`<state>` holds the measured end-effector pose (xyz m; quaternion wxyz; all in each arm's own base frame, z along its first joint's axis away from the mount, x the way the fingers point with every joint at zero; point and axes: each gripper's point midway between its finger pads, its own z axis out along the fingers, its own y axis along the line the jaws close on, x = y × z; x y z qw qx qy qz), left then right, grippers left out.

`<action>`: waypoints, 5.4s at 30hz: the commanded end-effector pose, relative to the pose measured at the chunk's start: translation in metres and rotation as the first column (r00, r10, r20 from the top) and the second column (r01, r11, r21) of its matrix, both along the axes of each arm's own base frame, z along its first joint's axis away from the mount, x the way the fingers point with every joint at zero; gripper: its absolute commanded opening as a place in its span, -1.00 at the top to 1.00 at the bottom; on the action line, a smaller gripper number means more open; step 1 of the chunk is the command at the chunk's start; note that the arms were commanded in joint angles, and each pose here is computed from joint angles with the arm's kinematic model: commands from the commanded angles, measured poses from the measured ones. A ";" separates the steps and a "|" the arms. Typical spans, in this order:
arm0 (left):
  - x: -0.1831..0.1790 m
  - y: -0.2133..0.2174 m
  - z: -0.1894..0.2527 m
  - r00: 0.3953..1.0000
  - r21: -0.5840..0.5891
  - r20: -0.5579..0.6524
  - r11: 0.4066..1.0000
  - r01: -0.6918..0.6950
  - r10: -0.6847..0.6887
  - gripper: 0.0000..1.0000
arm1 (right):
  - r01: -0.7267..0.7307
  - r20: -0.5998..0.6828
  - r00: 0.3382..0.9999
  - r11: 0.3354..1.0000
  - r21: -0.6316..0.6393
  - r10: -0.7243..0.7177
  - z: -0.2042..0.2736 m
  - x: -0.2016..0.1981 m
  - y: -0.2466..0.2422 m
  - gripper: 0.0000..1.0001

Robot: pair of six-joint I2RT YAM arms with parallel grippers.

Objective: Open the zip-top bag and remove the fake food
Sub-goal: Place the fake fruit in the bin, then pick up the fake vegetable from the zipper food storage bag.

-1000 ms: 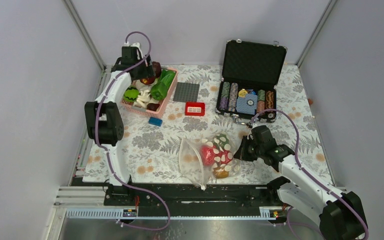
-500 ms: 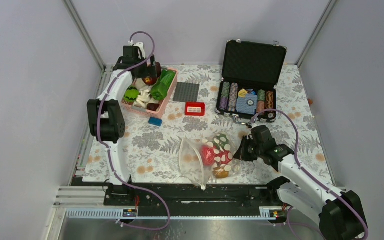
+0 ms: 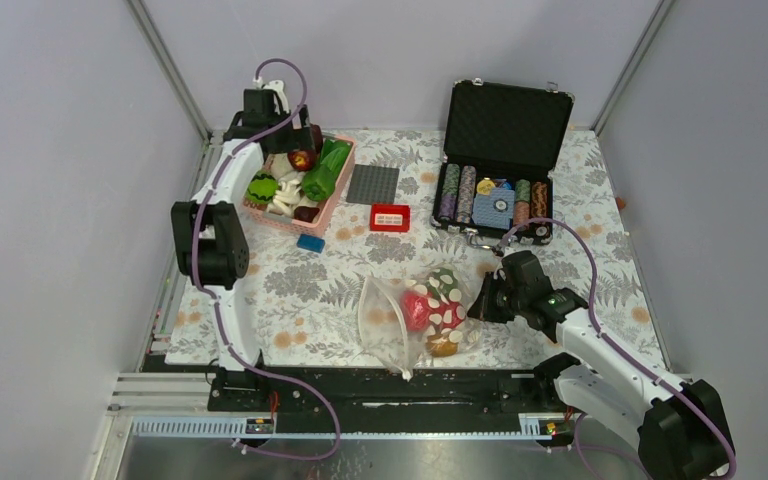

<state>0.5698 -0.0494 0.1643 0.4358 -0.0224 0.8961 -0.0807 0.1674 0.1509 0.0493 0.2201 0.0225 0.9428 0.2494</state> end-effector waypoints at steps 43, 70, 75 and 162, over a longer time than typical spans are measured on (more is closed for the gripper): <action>-0.431 -0.146 -0.040 0.968 -0.697 -0.198 0.716 -0.028 -0.154 0.04 | 0.324 -0.034 0.945 0.927 0.186 -0.324 0.014 -0.005 -0.008 1.00; -0.420 -0.261 -0.041 0.961 -0.722 -0.097 0.683 0.111 -0.258 -0.04 | 0.328 -0.059 0.944 0.892 0.312 -0.326 0.029 -0.018 0.001 1.00; -0.418 -0.265 -0.041 0.965 -0.755 -0.058 0.644 0.126 -0.257 -0.04 | 0.311 -0.072 0.950 0.897 0.313 -0.304 0.025 -0.020 0.004 1.00; -0.414 -0.217 -0.052 0.945 -0.338 -0.070 0.899 0.277 -0.318 -0.12 | 0.402 0.024 0.909 0.890 0.215 -0.416 0.036 0.009 -0.016 1.00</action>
